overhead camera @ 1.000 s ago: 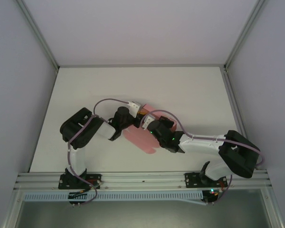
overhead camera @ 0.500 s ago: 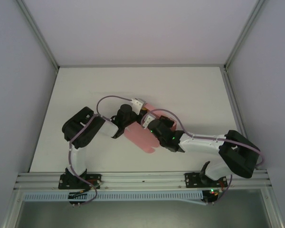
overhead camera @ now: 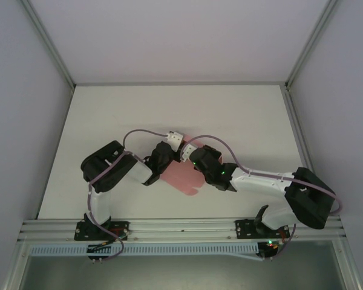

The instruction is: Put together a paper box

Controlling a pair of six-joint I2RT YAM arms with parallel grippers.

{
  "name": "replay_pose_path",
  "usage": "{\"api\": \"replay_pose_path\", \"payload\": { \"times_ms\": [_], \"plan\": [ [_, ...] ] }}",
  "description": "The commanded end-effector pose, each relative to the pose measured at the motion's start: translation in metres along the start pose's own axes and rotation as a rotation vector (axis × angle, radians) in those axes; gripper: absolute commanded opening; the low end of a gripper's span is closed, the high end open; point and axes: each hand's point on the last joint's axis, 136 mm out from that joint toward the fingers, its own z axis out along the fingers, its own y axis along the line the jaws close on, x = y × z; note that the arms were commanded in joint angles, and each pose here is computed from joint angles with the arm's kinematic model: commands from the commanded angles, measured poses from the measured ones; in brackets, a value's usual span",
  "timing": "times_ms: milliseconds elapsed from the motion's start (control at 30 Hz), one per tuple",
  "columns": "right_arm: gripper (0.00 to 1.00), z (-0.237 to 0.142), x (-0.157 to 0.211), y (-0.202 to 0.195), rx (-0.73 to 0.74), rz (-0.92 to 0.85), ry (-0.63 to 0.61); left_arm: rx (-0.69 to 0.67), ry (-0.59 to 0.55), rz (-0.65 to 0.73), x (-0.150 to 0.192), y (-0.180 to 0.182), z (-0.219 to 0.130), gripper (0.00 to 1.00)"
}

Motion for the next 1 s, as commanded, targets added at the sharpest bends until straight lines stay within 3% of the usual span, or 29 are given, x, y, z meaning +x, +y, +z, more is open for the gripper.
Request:
{"api": "replay_pose_path", "payload": {
  "times_ms": [0, 167, 267, 333, 433, 567, 667, 767, 833, 867, 967],
  "plan": [
    [0.00, -0.002, 0.062, 0.007, 0.001, -0.109, 0.222, -0.512, 0.220, 0.106, 0.062, 0.115, -0.022, 0.06],
    [0.00, -0.001, 0.060, 0.005, -0.001, -0.104, 0.219, -0.367, 0.207, 0.050, 0.062, 0.094, -0.023, 0.25],
    [0.00, 0.000, 0.058, 0.008, -0.012, -0.101, 0.208, -0.311, 0.202, 0.047, 0.058, 0.085, -0.019, 0.28],
    [0.00, 0.000, 0.057, 0.010, -0.020, -0.103, 0.205, -0.282, 0.209, 0.038, 0.055, 0.079, -0.014, 0.26],
    [0.00, 0.001, 0.057, 0.011, -0.022, -0.105, 0.203, -0.271, 0.190, 0.007, 0.047, 0.075, -0.009, 0.13],
    [0.00, 0.000, 0.059, 0.010, -0.014, -0.106, 0.213, -0.398, 0.213, 0.029, 0.047, 0.092, -0.007, 0.00],
    [0.00, 0.001, 0.060, 0.007, 0.004, -0.106, 0.221, -0.484, 0.232, 0.042, 0.053, 0.107, -0.013, 0.00],
    [0.00, 0.003, 0.056, -0.001, 0.050, -0.076, 0.219, -0.418, 0.213, 0.025, 0.042, 0.098, -0.019, 0.00],
    [0.33, 0.002, 0.044, -0.012, 0.090, 0.001, 0.186, -0.318, 0.171, -0.028, 0.022, 0.083, -0.025, 0.00],
    [0.44, 0.000, 0.035, -0.017, 0.085, 0.048, 0.156, -0.270, 0.164, -0.056, 0.012, 0.076, -0.027, 0.00],
    [0.62, -0.015, -0.004, -0.033, 0.044, 0.204, -0.004, -0.227, 0.185, -0.150, -0.015, 0.067, -0.034, 0.00]
  ]
}}
